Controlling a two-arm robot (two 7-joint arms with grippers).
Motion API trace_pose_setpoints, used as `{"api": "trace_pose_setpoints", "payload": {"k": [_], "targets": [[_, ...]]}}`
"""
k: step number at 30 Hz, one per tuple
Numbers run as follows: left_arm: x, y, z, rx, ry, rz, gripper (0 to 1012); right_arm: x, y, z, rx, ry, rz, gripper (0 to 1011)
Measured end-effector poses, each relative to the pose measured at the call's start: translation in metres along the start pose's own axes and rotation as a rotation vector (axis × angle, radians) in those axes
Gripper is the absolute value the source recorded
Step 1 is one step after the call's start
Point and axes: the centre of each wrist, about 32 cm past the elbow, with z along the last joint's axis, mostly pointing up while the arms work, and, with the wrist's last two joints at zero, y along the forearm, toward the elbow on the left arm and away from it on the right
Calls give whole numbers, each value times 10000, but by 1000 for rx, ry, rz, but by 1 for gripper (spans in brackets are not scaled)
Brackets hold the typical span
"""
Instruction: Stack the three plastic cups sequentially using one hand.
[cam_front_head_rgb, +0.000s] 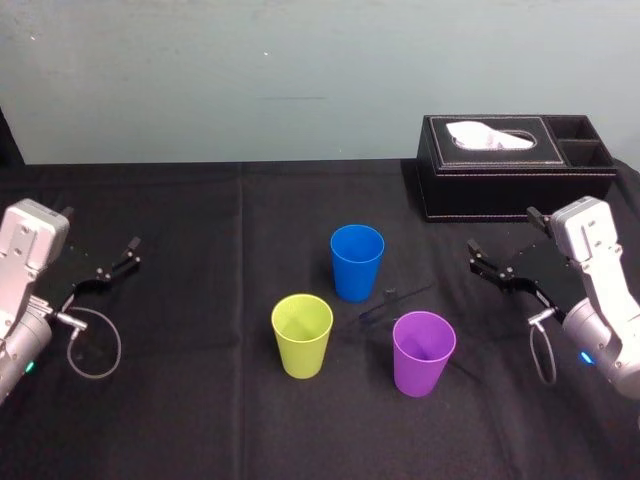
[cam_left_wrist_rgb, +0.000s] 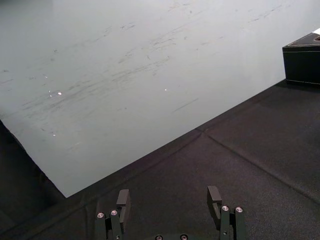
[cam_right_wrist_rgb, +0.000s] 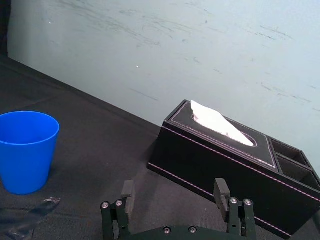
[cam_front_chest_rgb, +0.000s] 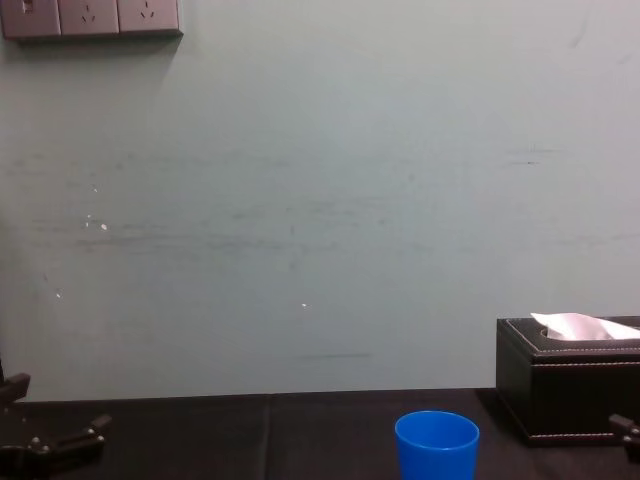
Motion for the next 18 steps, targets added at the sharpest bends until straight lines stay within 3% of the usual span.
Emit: {"api": "trace_pose_setpoints", "payload": {"k": [18], "targets": [[0,0,0,0,0,0,1010,0,0,0,0,0,0,1004]]}}
